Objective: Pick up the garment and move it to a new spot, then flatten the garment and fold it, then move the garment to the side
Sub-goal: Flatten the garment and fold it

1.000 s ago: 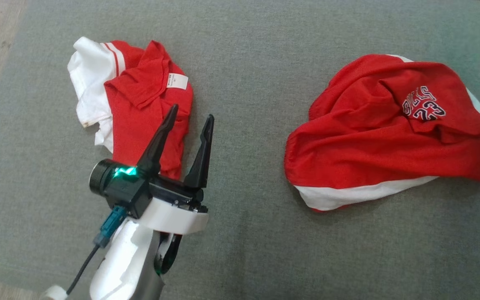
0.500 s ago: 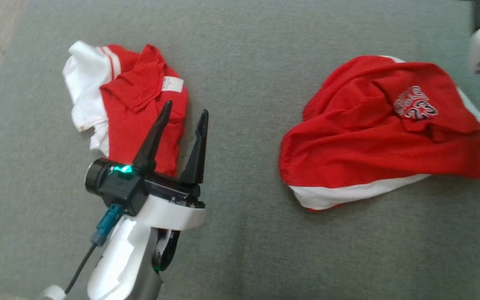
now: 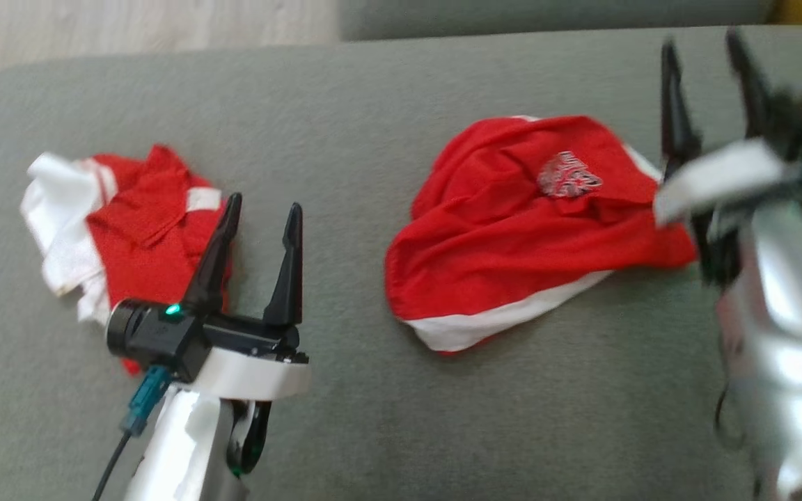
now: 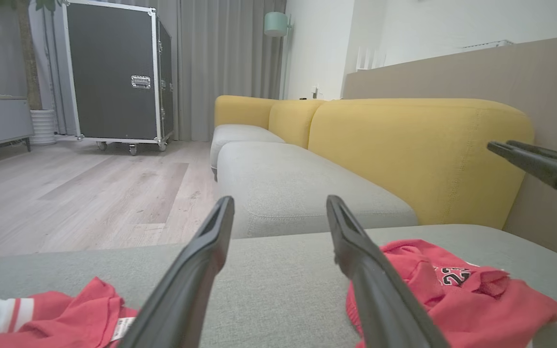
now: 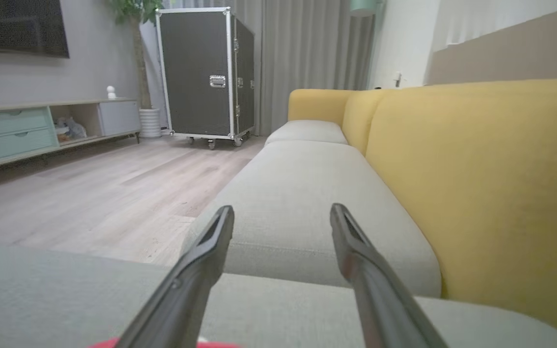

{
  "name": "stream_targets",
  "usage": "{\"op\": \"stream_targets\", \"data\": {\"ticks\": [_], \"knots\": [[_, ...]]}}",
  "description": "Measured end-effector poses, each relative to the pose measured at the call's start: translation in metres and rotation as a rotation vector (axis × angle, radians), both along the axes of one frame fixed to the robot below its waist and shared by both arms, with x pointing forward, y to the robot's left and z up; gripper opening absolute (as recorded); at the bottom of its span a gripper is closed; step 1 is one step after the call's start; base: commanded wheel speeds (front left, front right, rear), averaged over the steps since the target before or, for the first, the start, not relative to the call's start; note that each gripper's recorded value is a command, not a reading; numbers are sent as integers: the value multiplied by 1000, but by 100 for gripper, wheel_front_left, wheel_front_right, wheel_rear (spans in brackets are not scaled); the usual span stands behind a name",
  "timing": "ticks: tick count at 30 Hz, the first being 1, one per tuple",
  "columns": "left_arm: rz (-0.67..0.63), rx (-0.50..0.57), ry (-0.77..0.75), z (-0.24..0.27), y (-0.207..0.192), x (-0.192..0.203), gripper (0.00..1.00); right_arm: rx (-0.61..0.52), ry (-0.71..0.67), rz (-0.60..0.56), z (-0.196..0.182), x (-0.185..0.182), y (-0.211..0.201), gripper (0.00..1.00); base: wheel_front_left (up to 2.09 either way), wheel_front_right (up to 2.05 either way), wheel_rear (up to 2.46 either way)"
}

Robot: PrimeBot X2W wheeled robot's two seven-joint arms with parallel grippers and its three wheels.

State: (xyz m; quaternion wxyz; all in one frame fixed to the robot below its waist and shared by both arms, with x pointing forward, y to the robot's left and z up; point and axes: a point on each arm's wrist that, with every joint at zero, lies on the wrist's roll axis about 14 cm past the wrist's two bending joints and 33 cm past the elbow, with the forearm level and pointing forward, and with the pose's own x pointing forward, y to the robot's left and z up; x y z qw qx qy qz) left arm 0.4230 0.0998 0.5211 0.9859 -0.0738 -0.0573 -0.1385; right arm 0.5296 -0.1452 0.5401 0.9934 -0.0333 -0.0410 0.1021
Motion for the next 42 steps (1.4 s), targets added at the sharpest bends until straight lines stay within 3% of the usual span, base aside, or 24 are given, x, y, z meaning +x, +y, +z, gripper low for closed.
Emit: {"op": "stream_targets", "data": {"ticks": [8, 14, 26, 32, 33, 42], "knots": [[-57, -16, -17, 7, -21, -7, 100, 111, 66, -110, -42, -86, -30, 100, 0, 0, 0], [-80, -11, -5, 2, -28, -7, 100, 142, 109, -132, -61, -113, -34, 100, 0, 0, 0], [-72, 1, 38, -16, -22, -4, 100, 103, 139, -92, -65, -93, -20, 100, 0, 0, 0], [-58, 11, 54, -22, -16, 2, 100, 37, 289, -29, -81, -58, 0, 100, 0, 0, 0], [-52, 14, 59, -25, -14, 3, 100, -24, 359, 3, -89, -43, 4, 100, 0, 0, 0], [-30, 21, 91, -35, -2, 4, 100, -179, 683, 94, -139, -10, 18, 100, 0, 0, 0]]}}
